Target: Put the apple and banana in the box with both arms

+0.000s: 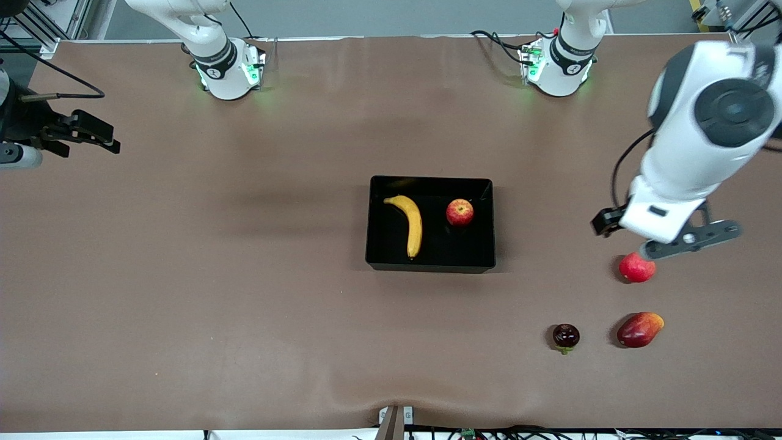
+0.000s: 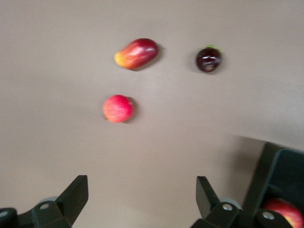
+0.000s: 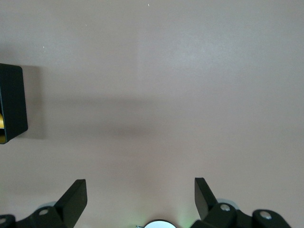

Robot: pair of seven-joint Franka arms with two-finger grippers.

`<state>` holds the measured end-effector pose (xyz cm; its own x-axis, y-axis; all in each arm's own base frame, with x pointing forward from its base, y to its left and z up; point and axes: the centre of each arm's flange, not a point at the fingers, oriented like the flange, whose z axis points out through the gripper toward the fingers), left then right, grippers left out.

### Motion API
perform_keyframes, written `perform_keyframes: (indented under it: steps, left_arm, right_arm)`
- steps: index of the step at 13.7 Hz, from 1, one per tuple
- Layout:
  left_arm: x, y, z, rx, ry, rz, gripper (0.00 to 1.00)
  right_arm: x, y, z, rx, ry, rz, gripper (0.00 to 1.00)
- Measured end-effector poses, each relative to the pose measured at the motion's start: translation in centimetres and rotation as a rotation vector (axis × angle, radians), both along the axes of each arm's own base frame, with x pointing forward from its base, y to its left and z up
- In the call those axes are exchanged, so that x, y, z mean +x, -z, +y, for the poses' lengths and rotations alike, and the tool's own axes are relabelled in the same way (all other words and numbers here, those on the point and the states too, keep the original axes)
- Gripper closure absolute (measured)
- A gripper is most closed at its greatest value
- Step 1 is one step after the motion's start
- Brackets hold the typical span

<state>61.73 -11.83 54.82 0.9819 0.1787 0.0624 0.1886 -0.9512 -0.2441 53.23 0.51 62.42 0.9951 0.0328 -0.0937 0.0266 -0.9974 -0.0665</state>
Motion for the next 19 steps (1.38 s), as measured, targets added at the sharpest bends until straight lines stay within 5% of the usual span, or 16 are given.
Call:
perform_keyframes:
  steps: [8, 19]
  left_arm:
    - [-3.4, -7.5, 10.5, -0.115, 0.078, 0.020, 0.00]
    - [-7.3, -7.5, 7.9, -0.216, 0.101, 0.057, 0.00]
  right_arm:
    - [0.1, 0.0, 0.0, 0.000, 0.001, -0.007, 0.00]
    - [0.1, 0.0, -0.2, -0.003, 0.010, -0.005, 0.00]
